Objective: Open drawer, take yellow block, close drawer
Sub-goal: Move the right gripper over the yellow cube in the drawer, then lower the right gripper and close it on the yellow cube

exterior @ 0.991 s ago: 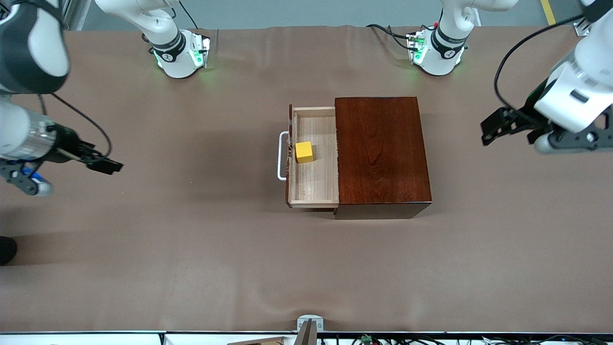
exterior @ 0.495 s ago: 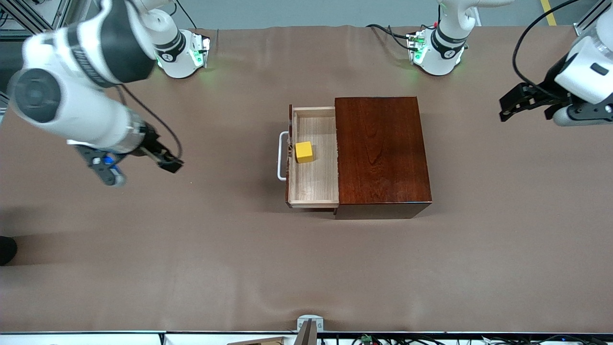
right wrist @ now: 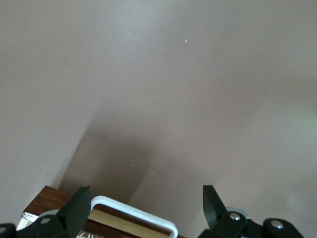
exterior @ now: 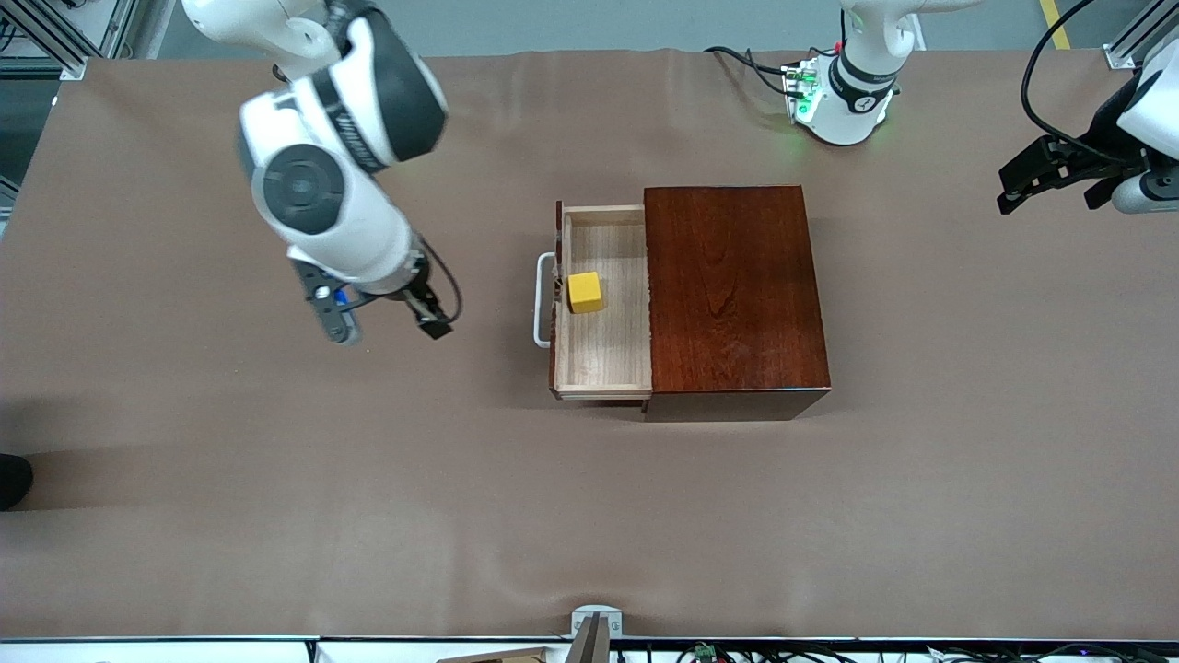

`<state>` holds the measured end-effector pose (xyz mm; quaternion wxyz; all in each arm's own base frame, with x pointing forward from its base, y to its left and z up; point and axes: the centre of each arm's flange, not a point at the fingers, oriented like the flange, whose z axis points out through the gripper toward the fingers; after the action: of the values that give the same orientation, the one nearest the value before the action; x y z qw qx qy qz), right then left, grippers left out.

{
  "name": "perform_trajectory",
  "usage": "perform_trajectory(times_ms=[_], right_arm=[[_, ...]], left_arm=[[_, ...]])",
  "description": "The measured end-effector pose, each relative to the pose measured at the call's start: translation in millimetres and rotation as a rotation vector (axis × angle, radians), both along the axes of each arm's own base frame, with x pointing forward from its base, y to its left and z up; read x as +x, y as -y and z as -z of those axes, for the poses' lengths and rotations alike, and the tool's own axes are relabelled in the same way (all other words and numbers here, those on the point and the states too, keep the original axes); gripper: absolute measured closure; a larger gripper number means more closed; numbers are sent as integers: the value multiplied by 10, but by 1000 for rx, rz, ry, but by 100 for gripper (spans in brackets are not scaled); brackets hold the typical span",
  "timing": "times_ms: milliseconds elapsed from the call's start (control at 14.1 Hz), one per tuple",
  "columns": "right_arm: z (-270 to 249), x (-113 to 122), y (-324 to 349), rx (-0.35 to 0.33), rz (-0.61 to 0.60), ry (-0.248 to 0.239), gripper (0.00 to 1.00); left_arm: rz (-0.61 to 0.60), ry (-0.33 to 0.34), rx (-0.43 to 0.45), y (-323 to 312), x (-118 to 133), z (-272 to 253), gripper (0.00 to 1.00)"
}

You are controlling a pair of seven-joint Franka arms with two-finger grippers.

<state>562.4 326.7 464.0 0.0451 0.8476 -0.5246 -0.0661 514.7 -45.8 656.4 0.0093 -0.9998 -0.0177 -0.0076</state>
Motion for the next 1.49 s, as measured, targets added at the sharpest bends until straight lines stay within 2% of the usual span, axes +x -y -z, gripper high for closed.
perform_trajectory(times_ms=[425, 778, 1062, 1486], right_arm=[[371, -138, -681, 45, 192, 30, 0], [699, -378, -1189, 42, 302, 21, 0], [783, -591, -1484, 37, 326, 28, 0], [1160, -807, -1794, 17, 291, 23, 0]], left_arm=[[-20, 20, 1, -99, -56, -101, 0], [-23, 23, 1, -113, -62, -114, 0], [-23, 33, 1, -111, -74, -148, 0], [-16, 39, 1, -75, -75, -161, 0]])
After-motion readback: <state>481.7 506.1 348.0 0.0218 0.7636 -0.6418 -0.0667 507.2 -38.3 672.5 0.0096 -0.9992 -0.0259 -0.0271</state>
